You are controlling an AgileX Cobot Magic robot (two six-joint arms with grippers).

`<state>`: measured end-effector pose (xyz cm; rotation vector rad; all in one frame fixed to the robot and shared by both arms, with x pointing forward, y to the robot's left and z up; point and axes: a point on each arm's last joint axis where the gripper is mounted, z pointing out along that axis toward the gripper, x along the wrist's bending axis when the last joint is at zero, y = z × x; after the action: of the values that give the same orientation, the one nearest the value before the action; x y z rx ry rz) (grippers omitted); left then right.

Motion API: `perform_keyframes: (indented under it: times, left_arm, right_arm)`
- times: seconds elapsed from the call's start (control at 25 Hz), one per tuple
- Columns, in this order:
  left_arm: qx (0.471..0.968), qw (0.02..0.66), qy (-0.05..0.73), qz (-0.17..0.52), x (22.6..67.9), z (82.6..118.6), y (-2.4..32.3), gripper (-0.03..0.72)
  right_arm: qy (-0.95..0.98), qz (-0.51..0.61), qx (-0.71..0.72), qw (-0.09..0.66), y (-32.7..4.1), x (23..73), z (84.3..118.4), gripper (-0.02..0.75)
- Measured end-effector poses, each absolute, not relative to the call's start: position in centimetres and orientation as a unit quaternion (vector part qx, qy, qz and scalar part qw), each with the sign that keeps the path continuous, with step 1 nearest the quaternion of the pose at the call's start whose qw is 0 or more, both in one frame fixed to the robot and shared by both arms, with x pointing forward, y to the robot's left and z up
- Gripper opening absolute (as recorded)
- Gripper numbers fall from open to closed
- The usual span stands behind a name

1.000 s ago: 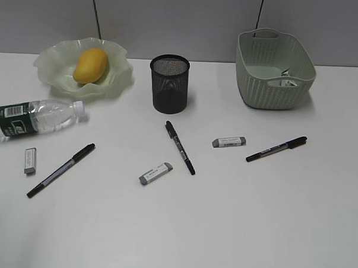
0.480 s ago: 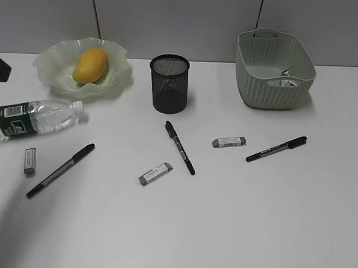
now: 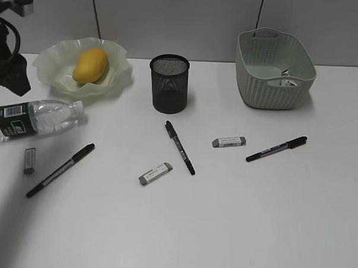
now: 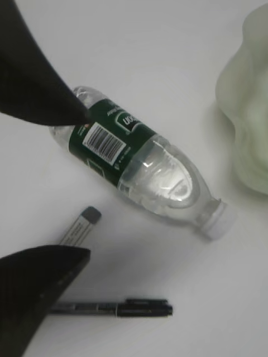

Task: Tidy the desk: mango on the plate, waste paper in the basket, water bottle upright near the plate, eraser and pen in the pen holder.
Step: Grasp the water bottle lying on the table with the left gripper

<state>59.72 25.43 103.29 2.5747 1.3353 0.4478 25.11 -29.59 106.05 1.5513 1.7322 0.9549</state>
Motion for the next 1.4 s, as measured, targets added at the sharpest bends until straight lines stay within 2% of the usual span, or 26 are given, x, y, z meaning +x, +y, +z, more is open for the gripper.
perform_keyframes:
  times: [0.16, 0.24, 0.44, 0.6, 0.76, 1.16, 1.28, 1.4]
  left_arm:
    - [0.885, 0.068, 0.442, 0.129, 62.8, 100.2, 26.0, 0.643]
    - [0.892, 0.047, 0.432, 0.119, 63.9, 98.6, 26.1, 0.675]
    - [0.925, 0.001, 0.365, 0.107, 65.0, 95.8, 26.4, 0.689]
    - [0.94, -0.007, 0.323, 0.111, 65.4, 95.0, 26.5, 0.689]
    - [0.946, 0.003, 0.3, 0.12, 65.8, 94.6, 26.3, 0.684]
    - [0.952, 0.003, 0.288, 0.1, 66.5, 91.0, 26.0, 0.646]
    - [0.952, 0.004, 0.289, 0.098, 66.6, 90.9, 26.0, 0.601]
    - [0.952, 0.006, 0.29, 0.098, 66.6, 90.9, 26.0, 0.514]
  right_arm:
    - [0.655, 0.361, 0.587, 0.309, -29.6, 25.1, 106.1, 0.532]
    - [0.655, 0.361, 0.587, 0.309, -29.6, 25.1, 106.1, 0.532]
    - [0.655, 0.361, 0.587, 0.309, -29.6, 25.1, 106.1, 0.532]
    - [0.655, 0.361, 0.587, 0.309, -29.6, 25.1, 106.1, 0.531]
    - [0.655, 0.361, 0.587, 0.309, -29.6, 25.1, 106.1, 0.531]
    - [0.655, 0.361, 0.587, 0.309, -29.6, 25.1, 106.1, 0.531]
    - [0.655, 0.361, 0.587, 0.309, -29.6, 25.1, 106.1, 0.531]
    - [0.655, 0.361, 0.587, 0.309, -29.6, 25.1, 106.1, 0.531]
